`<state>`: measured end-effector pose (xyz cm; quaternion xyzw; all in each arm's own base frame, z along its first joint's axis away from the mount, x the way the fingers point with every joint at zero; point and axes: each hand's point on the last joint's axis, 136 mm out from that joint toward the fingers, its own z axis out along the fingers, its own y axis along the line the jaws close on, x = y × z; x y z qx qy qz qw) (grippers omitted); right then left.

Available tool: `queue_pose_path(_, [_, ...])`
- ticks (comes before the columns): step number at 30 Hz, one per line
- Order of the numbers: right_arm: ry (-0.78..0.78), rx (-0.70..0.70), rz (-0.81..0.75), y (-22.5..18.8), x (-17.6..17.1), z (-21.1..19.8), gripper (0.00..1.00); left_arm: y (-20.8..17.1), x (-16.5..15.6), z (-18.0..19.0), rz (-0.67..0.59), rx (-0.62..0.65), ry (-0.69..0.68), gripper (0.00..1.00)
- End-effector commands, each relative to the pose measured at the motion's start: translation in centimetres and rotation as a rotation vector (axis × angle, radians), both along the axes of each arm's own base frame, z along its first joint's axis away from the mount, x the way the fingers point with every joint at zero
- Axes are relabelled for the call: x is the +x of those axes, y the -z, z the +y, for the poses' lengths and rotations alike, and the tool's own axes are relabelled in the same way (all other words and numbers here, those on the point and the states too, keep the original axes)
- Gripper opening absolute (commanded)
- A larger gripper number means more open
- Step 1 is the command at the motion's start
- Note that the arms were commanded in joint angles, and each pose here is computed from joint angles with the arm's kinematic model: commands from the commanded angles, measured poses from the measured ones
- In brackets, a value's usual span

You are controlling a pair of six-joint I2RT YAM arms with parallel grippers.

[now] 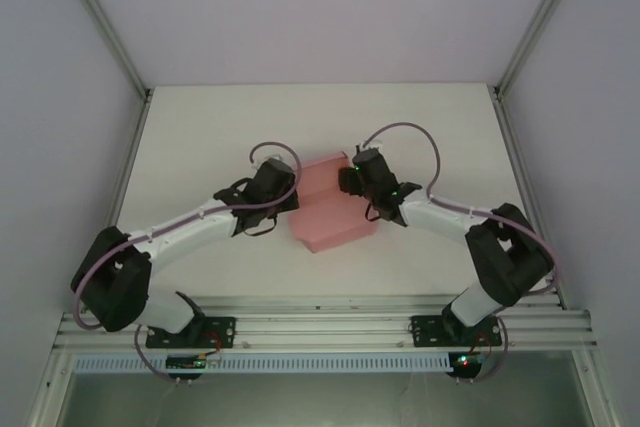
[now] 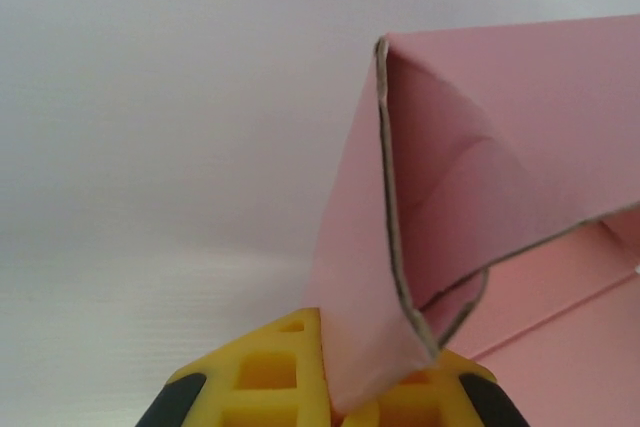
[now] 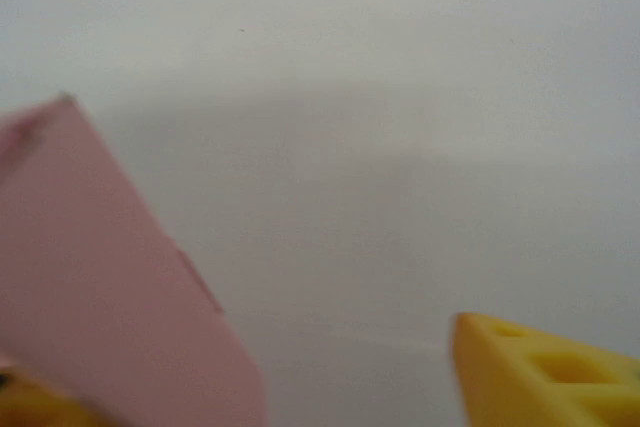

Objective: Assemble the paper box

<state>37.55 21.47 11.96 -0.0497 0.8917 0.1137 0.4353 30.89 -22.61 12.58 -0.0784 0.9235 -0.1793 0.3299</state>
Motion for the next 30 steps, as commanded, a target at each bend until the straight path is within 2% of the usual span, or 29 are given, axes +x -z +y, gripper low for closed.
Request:
queue_pose_path(1, [-0.255,0.032,-0.055,-1.1,-1.5,2.6,0.93,-2.0,1.2,1.9,-0.066,-0.002,-0.076,0.0])
queue_pose_path(2, [-0.324,0.073,-0.049,-1.5,-2.5,3.7,0.99,-2.1,1.3,1.9,-0.066,-0.002,-0.07,0.0])
queue_pose_path(6, [-0.511,0.213,-0.074,-3.9,-5.9,5.9,0.99,-2.3,1.8,2.3,-0.059,0.006,-0.04,0.0])
queue_pose_path(9, [-0.496,0.26,-0.131,-6.3,-6.6,5.0,0.99,-2.3,2.1,3.4,-0.04,0.044,-0.011,0.0])
queue_pose_path(12, [-0.386,0.261,-0.151,-7.6,-6.4,2.7,0.99,-2.9,2.4,3.8,-0.063,0.116,0.101,0.0])
queue_pose_path(17, [-0.187,0.205,-0.063,-7.0,-6.7,-2.1,0.99,-4.3,1.6,3.3,-0.08,0.251,0.44,0.0])
queue_pose_path(22, [-0.045,0.154,0.023,-5.5,-8.0,-6.3,0.99,-6.1,-1.8,1.7,-0.16,0.408,0.918,0.0])
queue_pose_path(26, [0.033,0.142,0.076,-4.3,-9.0,-8.7,0.99,-6.9,-2.7,2.6,-0.161,0.666,1.099,0.0])
queue_pose_path(30, [0.059,0.148,0.108,-3.1,-9.9,-9.9,0.99,-5.7,-3.0,3.4,-0.062,0.923,1.241,0.0])
